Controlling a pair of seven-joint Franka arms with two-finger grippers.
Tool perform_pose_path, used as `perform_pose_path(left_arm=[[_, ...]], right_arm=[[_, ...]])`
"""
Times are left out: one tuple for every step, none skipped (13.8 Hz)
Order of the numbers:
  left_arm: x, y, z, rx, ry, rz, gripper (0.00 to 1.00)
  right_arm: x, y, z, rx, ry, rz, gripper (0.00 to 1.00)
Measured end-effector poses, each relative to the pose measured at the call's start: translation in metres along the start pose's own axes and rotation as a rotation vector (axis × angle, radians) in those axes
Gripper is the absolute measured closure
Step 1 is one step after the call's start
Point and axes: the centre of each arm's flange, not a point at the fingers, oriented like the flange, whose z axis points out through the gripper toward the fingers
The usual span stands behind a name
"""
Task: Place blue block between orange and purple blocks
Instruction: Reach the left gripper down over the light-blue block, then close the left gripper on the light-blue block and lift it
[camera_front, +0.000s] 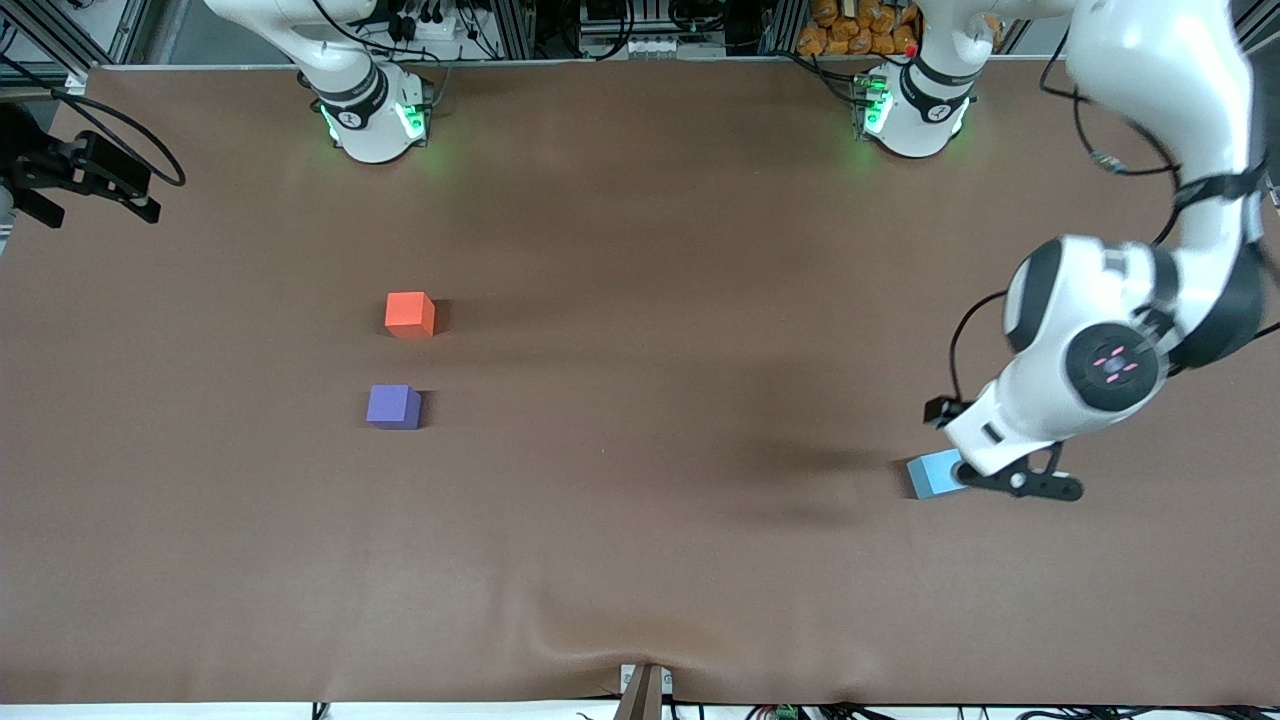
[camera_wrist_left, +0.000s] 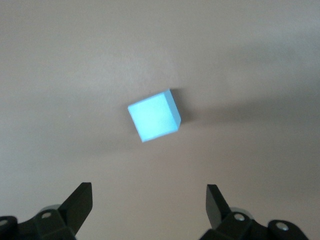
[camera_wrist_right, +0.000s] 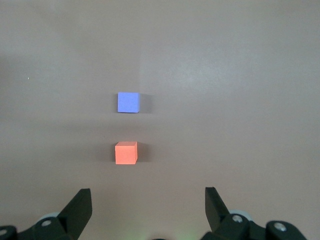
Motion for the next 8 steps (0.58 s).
perform_pose_path(left_arm=[[0.007,0.000,0.017,-0.005,0.014,-0.041,0.00],[0.013,-0.002,0.032,-0.010,0.021,-0.090,0.00],[0.017,-0.008,0.047,-0.018,0.019,-0.140,0.00],[0.019,-0.017,0.062,-0.033,0.007,-0.180,0.00],[0.021,-0.025,0.076,-0.051,-0.007,-0.204,0.00],[0.022,-0.031,0.088,-0.066,-0.013,-0.220,0.00],[0.024,-0.033,0.098,-0.075,-0.005,-0.227,0.00],[0.025,-0.031,0.107,-0.082,0.007,-0.228,0.00]], right_arm=[[0.000,0.000,0.000,0.000,0.000,0.000,0.00],[0.000,0.000,0.000,0.000,0.000,0.000,0.00],[0.000,0.000,0.000,0.000,0.000,0.000,0.00],[0.000,0.000,0.000,0.000,0.000,0.000,0.00],[0.000,0.000,0.000,0.000,0.000,0.000,0.00],[0.000,0.000,0.000,0.000,0.000,0.000,0.00],[0.000,0.000,0.000,0.000,0.000,0.000,0.00],[0.000,0.000,0.000,0.000,0.000,0.000,0.00]])
